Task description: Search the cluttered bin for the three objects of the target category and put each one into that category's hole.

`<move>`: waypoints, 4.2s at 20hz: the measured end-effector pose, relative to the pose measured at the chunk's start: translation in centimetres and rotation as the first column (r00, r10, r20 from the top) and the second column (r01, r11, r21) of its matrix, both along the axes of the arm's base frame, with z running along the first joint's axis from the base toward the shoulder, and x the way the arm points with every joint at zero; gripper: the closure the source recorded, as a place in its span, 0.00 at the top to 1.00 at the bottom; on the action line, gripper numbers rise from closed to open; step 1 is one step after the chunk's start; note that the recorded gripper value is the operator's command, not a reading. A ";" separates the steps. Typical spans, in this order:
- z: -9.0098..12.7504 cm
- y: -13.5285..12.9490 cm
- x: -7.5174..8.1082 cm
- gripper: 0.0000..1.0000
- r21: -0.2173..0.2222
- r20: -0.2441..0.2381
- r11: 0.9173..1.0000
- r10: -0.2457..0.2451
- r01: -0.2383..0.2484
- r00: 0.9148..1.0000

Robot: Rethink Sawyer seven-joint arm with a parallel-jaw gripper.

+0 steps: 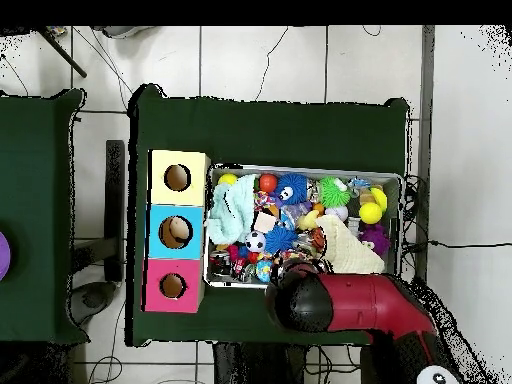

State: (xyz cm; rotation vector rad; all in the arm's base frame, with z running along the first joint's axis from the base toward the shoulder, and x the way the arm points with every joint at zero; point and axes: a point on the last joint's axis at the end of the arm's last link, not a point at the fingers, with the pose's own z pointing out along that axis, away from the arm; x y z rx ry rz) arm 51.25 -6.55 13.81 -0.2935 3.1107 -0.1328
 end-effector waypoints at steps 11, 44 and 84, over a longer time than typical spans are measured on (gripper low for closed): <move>2.4 2.6 1.3 0.00 0.008 0.035 0.999 -0.037 0.037 0.999; 0.8 12.9 -2.7 0.00 0.061 -0.025 0.997 -0.042 0.044 0.999; 2.7 19.9 -2.5 0.00 0.104 -0.016 0.974 -0.200 0.201 0.980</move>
